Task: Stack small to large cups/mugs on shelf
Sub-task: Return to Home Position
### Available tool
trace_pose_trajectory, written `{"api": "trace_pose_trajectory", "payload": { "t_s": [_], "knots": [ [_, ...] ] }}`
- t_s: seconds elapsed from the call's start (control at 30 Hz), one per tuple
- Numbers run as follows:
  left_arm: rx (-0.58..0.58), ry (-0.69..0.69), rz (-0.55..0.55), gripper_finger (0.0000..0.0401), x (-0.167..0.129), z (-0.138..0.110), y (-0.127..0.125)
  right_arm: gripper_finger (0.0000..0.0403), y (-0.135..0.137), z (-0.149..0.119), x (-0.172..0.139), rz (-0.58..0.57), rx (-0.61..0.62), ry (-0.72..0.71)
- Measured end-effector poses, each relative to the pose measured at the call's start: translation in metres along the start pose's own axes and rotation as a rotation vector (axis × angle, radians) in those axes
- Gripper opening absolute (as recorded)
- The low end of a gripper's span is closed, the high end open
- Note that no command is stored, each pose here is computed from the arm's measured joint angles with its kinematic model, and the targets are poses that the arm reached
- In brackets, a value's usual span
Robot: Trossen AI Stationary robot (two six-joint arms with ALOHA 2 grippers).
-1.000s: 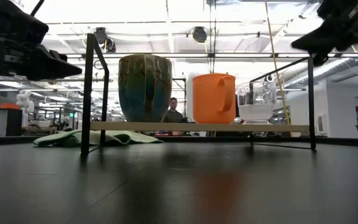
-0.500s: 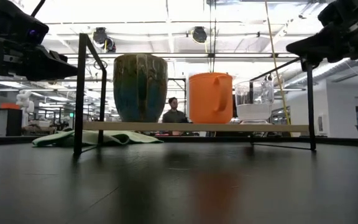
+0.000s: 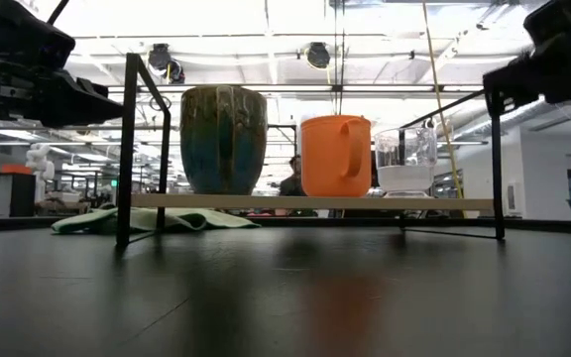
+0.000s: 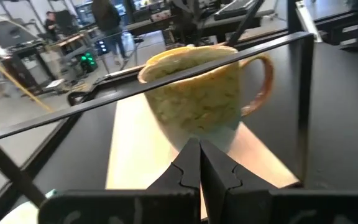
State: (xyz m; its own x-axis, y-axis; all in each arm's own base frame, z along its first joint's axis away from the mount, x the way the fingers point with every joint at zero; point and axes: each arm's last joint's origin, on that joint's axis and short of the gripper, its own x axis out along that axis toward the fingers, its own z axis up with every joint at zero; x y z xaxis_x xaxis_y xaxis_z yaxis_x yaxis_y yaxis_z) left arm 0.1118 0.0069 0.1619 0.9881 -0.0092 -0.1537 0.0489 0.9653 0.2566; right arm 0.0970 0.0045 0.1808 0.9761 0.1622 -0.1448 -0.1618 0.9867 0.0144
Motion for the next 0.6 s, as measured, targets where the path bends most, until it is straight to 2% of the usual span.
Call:
{"api": "trace_pose_trajectory", "payload": {
  "t_s": [0.33, 0.6],
  "knots": [
    [-0.010, -0.009, -0.034, 0.0000, 0.000, 0.000, -0.001, 0.0000, 0.007, -0.013, 0.006, 0.048, -0.053, -0.002],
    [-0.016, -0.009, -0.045, 0.0000, 0.000, 0.001, -0.001, 0.0000, 0.014, -0.009, 0.005, 0.117, -0.097, -0.048]
  ]
}}
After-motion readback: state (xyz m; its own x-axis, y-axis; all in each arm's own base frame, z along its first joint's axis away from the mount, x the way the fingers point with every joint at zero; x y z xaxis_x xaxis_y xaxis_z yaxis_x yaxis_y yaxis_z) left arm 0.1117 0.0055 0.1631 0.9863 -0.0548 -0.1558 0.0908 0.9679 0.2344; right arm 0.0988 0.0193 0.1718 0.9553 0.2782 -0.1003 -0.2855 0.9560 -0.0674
